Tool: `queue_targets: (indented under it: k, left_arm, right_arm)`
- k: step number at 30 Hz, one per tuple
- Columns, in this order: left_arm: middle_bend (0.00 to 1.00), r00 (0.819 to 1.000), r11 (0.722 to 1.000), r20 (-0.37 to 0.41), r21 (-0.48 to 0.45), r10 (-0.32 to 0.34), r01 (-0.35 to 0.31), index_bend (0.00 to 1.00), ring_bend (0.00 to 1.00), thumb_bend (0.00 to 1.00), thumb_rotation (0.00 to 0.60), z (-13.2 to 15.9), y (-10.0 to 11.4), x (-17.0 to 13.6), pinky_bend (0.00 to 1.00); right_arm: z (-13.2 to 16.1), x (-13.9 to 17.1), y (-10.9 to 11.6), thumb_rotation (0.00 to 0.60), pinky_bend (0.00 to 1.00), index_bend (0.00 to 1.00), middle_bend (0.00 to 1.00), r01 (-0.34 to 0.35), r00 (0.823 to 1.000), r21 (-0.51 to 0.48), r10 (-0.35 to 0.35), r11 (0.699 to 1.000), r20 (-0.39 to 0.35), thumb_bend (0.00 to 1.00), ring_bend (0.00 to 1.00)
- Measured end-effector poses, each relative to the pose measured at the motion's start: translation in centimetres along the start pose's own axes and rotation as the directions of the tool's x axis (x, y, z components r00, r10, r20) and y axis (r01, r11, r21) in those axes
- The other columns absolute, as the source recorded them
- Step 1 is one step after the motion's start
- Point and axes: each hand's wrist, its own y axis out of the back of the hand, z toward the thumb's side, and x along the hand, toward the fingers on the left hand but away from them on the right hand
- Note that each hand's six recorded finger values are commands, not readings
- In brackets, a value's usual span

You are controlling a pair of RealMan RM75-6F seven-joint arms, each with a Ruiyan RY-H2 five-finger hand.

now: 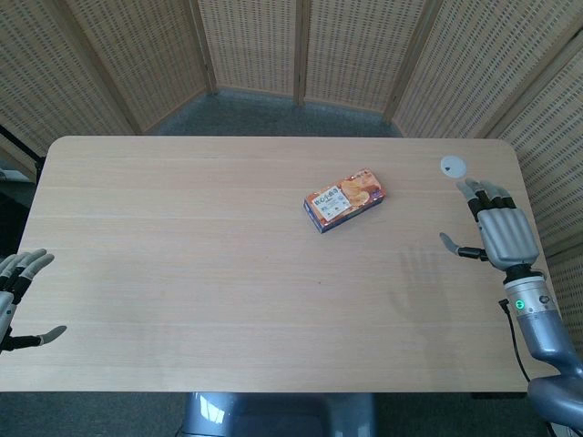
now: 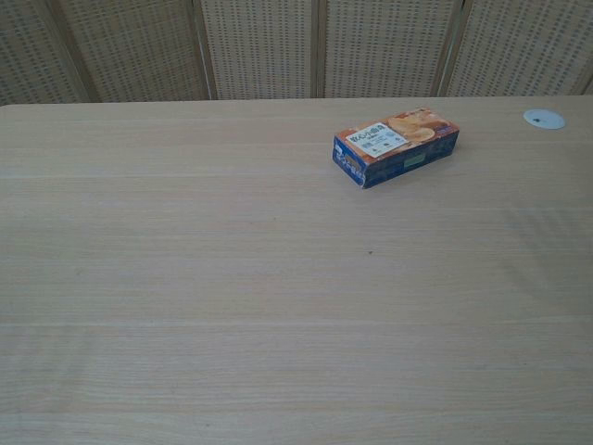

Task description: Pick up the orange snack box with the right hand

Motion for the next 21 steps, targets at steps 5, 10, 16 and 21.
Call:
queue_targets:
  k: [5, 10, 16, 21]
  left_arm:
    - [0.0, 1.0, 1.0, 0.015, 0.0, -0.015, 0.015, 0.1, 0.0, 0.0, 0.6, 0.5, -0.4, 0.8, 0.0]
    - [0.0, 1.0, 1.0, 0.03, -0.003, -0.009, 0.009, 0.1, 0.0, 0.0, 0.6, 0.8, -0.4, 0.9, 0.0]
    - [0.0, 0.999, 1.0, 0.035, -0.001, -0.012, 0.012, 0.1, 0.0, 0.0, 0.6, 0.7, -0.4, 1.0, 0.0]
    - [0.0, 0.999, 1.0, 0.036, -0.004, -0.014, 0.014, 0.1, 0.0, 0.0, 0.6, 0.5, -0.5, 1.1, 0.0]
  right_arm:
    - [0.0, 0.0, 0.3, 0.237, 0.0, 0.0, 0.0, 0.003, 1.0, -0.001, -0.003, 1.0, -0.001, 0.32, 0.0]
    - [0.7, 0.3, 0.5, 0.237, 0.0, 0.0, 0.0, 0.005, 1.0, -0.005, -0.005, 1.0, -0.023, 0.32, 0.0]
    - [2.3, 0.0, 0.6, 0.241, 0.0, 0.0, 0.0, -0.01, 0.998, -0.009, 0.009, 1.0, -0.064, 0.32, 0.0]
    - [4.7, -1.5, 0.4, 0.236, 0.0, 0.0, 0.0, -0.041, 0.992, -0.001, 0.04, 0.999, -0.119, 0.32, 0.0]
